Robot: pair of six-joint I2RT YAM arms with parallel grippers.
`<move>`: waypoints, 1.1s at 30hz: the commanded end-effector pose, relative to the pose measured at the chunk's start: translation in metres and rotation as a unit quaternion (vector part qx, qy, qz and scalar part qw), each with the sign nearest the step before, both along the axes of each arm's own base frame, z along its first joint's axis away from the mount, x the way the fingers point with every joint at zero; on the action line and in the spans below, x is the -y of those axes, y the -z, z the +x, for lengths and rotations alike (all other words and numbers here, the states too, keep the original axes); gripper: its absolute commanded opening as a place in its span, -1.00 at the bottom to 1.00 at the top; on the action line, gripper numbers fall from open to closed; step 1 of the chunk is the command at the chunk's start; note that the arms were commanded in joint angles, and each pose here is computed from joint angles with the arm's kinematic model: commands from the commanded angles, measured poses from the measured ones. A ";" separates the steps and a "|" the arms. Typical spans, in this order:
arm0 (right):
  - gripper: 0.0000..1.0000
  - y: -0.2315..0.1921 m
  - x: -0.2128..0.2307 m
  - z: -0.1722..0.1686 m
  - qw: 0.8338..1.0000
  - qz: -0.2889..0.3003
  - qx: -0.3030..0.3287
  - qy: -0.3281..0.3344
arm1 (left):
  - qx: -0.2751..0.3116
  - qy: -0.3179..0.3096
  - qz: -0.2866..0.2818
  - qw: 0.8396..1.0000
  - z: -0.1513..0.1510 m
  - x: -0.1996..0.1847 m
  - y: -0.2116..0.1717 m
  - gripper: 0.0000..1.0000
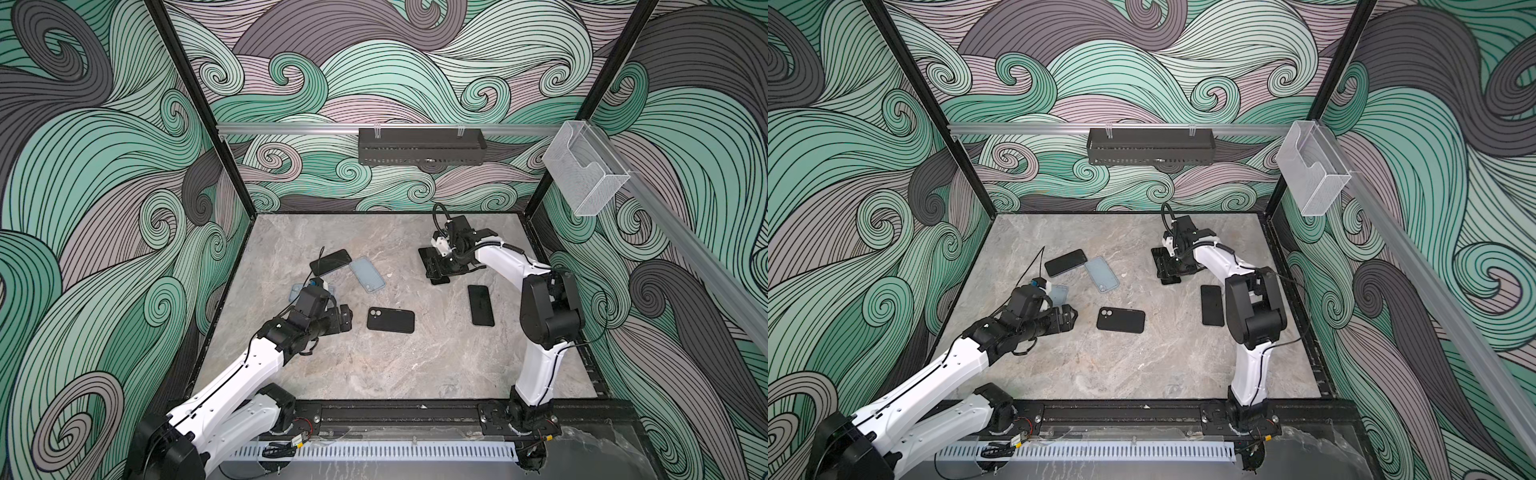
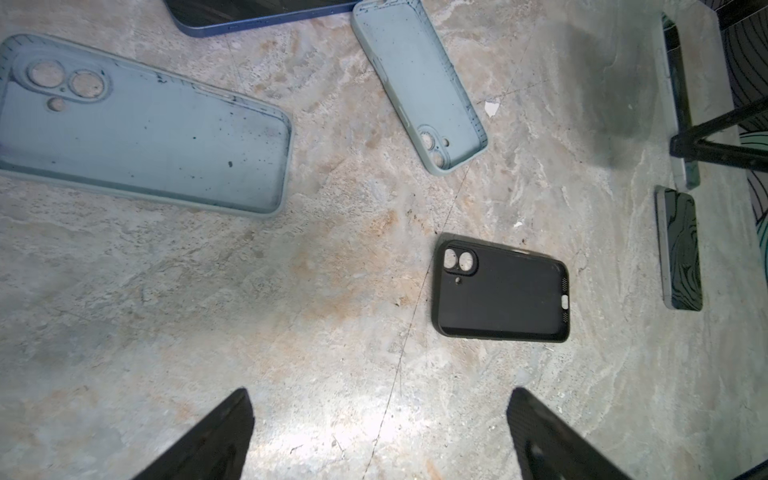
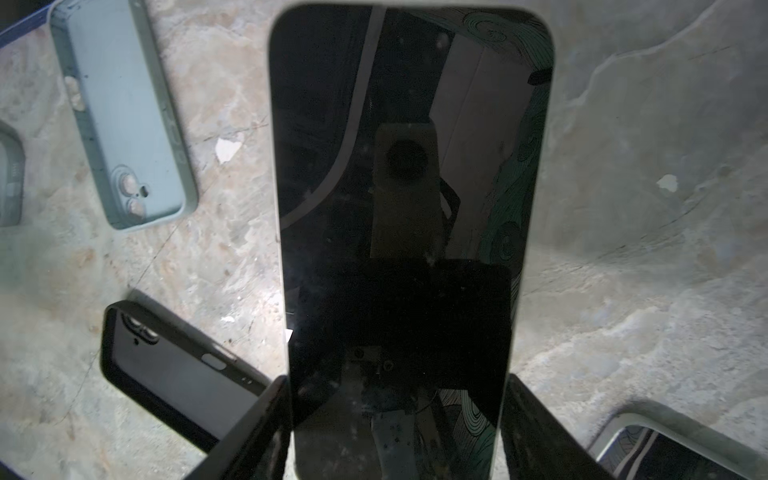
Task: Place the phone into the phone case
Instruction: 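Lift the black smartphone with the right gripper toward the approaching left gripper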
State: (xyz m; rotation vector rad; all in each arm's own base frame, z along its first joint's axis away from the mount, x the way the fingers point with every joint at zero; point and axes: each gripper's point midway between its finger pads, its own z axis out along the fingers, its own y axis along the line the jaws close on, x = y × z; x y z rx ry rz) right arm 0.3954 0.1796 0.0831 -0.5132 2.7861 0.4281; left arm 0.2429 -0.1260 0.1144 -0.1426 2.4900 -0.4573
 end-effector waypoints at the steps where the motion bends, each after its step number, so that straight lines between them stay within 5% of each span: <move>1: -0.64 -0.025 -0.023 -0.006 0.998 0.053 0.025 -0.027 | 0.028 0.008 -0.036 0.999 0.017 0.014 -0.027 0.92; 23: -0.71 -0.082 -0.098 -0.075 0.961 0.154 0.178 -0.142 | 0.023 0.128 -0.220 0.967 0.052 0.087 -0.084 0.78; 33: -0.72 -0.088 -0.115 -0.096 0.953 0.147 0.198 -0.177 | -0.002 0.205 -0.279 0.938 0.053 0.115 -0.100 0.48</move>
